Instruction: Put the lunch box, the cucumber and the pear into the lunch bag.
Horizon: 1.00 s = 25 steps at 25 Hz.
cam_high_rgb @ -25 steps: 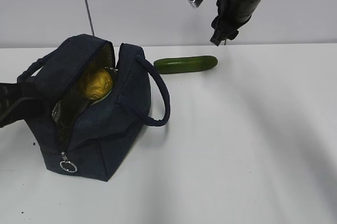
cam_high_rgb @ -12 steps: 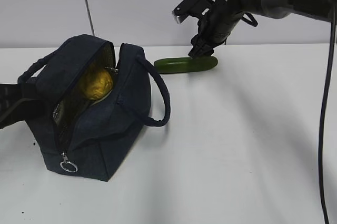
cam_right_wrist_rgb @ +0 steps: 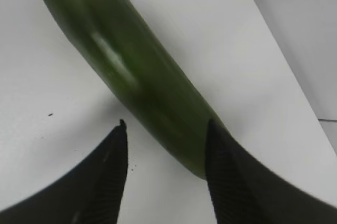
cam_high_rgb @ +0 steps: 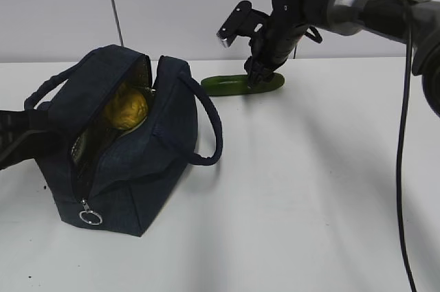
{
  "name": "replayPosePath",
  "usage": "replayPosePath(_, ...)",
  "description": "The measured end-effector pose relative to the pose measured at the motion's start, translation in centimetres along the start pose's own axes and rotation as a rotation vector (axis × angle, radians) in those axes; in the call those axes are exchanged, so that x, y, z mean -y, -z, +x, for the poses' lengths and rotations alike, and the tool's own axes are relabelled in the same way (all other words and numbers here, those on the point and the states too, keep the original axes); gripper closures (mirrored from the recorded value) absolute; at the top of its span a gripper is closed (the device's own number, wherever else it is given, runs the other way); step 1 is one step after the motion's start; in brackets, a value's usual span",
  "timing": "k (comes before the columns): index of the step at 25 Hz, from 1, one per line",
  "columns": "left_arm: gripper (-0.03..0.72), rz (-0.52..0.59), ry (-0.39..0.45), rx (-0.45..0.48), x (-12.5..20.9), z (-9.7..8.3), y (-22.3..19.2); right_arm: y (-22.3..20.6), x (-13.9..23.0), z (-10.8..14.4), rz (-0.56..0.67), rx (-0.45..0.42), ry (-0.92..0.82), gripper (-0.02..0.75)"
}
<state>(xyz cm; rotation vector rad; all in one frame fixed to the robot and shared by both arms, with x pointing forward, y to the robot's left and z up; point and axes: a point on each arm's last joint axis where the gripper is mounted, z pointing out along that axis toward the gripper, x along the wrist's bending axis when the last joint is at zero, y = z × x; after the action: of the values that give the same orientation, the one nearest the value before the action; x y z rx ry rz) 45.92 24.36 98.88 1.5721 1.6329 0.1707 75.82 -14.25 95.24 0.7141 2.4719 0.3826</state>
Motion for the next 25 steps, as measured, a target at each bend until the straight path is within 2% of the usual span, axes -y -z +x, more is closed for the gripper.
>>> replayPosePath(7,0.707,0.006,-0.005,0.005,0.1,0.0,0.0,-2.1,0.5,0.5,0.019,-0.012,0.037,0.361)
replayPosePath(12,0.707,0.015,-0.019,0.008,0.1,-0.1,0.0,-3.2,0.5,0.6,-0.011,0.019,0.060,0.374)
replayPosePath(19,0.707,0.029,-0.025,0.023,0.2,-0.2,0.0,-5.1,1.1,1.2,-0.003,0.012,0.069,0.472)
replayPosePath(25,0.707,0.031,-0.026,0.026,0.3,-0.2,0.0,-4.4,0.6,0.8,0.006,0.006,-0.014,0.489)
